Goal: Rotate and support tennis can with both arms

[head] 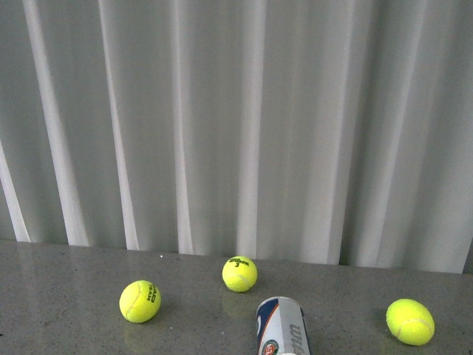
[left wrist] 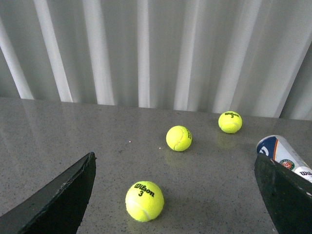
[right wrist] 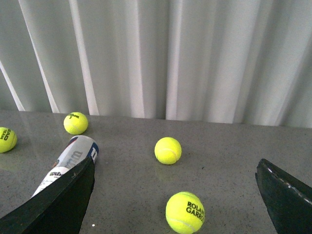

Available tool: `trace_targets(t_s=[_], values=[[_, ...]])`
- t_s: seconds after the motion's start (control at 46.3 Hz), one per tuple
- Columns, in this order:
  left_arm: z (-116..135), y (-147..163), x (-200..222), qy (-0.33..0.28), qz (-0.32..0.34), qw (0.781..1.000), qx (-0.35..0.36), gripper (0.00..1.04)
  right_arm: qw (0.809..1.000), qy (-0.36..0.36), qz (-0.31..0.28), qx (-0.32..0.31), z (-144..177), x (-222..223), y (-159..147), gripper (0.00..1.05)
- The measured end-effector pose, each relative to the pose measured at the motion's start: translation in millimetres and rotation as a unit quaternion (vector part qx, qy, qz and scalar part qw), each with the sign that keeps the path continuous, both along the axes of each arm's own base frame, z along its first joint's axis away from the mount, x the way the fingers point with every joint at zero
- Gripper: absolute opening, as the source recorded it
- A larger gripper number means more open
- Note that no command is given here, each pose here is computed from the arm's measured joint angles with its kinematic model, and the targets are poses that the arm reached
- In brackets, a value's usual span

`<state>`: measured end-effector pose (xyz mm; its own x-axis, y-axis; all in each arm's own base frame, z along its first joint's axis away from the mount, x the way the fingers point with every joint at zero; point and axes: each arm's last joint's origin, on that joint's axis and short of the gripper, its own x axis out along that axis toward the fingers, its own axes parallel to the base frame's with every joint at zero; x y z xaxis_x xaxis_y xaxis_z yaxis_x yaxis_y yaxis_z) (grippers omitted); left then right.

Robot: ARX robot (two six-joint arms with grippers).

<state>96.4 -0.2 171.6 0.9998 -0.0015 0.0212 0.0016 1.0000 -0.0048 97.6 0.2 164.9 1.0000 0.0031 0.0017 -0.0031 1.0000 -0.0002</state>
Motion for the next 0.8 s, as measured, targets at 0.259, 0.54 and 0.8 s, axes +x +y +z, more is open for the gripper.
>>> trace_targets(t_s=[0.259, 0.54, 0.8], values=[[0, 0, 0, 0.0, 0.0, 1.0, 0.0, 0.98, 0.972, 0.224, 0.039, 0.06, 17, 30, 1, 0.98], [0, 0, 0, 0.0, 0.0, 1.0, 0.0, 0.98, 0.903, 0.396, 0.11, 0.124, 5, 145, 40, 0.98], [0, 0, 0, 0.0, 0.0, 1.0, 0.0, 0.98, 0.873, 0.453, 0.146, 0.106, -25, 205, 85, 0.98]])
